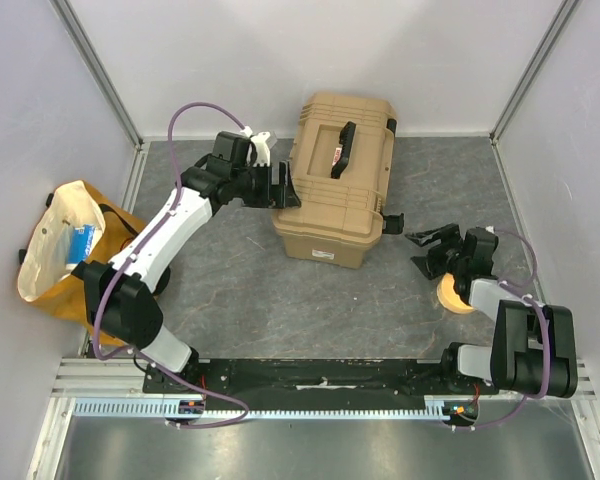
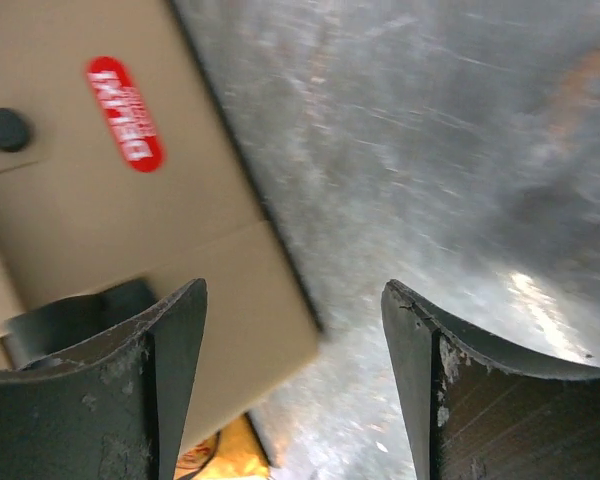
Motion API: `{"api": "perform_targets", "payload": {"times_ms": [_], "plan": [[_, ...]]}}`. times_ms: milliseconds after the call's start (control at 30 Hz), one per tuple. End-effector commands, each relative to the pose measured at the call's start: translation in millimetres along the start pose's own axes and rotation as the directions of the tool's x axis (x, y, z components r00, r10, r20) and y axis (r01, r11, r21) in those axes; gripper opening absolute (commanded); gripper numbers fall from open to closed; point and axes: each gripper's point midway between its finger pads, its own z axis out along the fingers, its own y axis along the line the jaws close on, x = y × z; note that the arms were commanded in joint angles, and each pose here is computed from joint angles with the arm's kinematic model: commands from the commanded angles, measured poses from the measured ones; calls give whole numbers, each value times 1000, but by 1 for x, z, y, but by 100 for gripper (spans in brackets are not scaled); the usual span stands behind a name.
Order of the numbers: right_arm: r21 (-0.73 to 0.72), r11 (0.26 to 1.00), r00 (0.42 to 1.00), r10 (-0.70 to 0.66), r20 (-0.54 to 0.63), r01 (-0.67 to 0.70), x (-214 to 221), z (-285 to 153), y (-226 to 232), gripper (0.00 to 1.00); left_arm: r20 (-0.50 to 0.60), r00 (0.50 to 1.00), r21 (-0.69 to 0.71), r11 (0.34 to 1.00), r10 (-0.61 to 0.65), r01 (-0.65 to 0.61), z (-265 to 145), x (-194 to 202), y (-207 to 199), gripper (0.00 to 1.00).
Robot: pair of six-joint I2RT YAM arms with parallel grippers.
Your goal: Pack the tool kit
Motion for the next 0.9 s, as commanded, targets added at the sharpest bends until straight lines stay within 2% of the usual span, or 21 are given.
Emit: {"api": "perform_targets", "payload": {"times_ms": [0, 233, 367, 867], "plan": [[-256, 966, 998, 50, 33, -40, -6, -9, 57, 78, -60, 997, 22, 999, 43, -42, 9, 30, -4, 90], [-379, 920, 995, 104, -8, -99, 8, -13, 81, 78, -183, 982, -117, 990, 51, -73, 19, 84, 32, 90], [-451, 878, 986, 160, -37, -159, 12, -15, 101, 76, -236, 971, -179, 981, 33, -77, 25, 101, 45, 89], [-532, 834, 989, 141, -51, -146, 21, -17, 138, 67, -259, 966, -137, 990, 0, -37, 41, 88, 30, 83]]}}
